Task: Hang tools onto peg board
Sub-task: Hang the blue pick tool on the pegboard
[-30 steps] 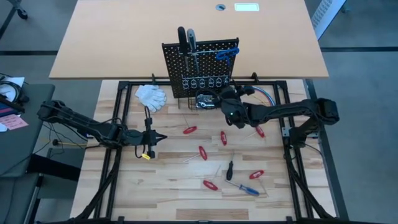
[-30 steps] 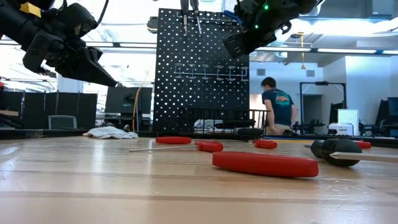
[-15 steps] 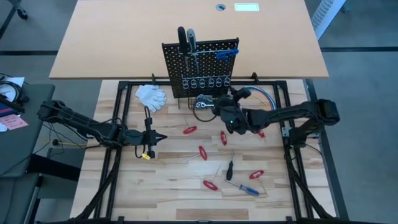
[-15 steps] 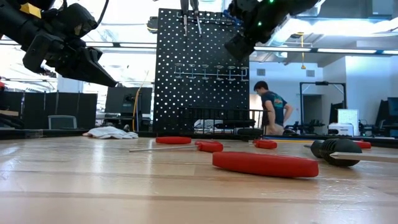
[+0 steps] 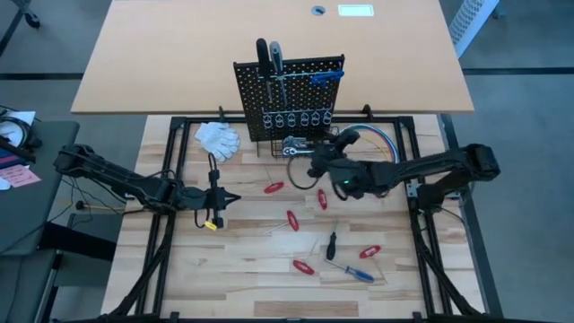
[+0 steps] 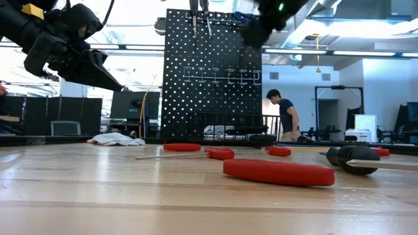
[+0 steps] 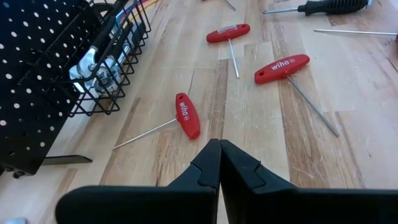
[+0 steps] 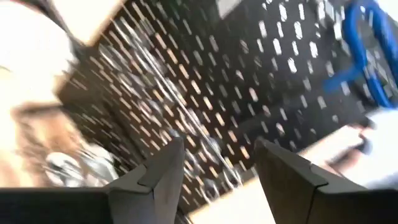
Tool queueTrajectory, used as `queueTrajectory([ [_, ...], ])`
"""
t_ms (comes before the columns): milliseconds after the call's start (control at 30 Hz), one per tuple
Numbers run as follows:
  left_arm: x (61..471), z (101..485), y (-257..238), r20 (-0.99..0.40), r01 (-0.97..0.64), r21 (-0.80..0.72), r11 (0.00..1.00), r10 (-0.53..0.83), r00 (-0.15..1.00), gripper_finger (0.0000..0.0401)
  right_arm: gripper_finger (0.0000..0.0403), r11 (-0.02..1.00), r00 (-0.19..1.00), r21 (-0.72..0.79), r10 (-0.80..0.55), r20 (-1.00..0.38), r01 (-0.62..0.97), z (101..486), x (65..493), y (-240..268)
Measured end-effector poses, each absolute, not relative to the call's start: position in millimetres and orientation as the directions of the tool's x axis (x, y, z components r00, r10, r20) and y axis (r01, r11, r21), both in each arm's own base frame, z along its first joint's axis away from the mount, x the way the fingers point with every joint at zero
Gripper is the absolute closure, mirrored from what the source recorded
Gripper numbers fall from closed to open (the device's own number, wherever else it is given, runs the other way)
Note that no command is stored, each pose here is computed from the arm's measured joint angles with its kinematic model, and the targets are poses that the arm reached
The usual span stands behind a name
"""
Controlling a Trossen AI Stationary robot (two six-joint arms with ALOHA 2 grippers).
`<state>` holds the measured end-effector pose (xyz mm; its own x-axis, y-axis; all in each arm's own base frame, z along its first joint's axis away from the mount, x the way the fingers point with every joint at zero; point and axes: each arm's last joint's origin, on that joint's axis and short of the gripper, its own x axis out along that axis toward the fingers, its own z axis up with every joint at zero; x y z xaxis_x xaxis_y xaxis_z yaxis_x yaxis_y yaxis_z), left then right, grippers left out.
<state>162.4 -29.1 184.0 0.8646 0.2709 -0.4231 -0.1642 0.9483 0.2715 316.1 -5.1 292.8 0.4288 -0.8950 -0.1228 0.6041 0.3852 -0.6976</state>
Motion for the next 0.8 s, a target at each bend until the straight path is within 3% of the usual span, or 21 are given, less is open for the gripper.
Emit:
queueTrajectory([
  [133,162,184,-29,-0.422,-0.165,0.271,0.948,0.271,0.865,0.0401,0.0228,0.52,0.588,-0.563,-0.805,-0.073,0.642,331,297,-8],
  [433,163,185,-29,-0.417,-0.166,0.269,0.949,0.27,0.868,0.0401,0.0346,0.58,0.667,-0.352,-0.712,0.22,0.735,381,280,-48],
  [567,163,185,-29,-0.417,-0.166,0.268,0.949,0.27,0.868,0.0401,0.0394,0.532,0.617,-0.343,-0.754,0.224,0.774,387,284,-71],
  [800,163,185,-29,-0.418,-0.167,0.267,0.949,0.27,0.867,0.0401,0.0393,0.507,0.596,-0.409,-0.794,0.122,0.759,398,304,-94],
])
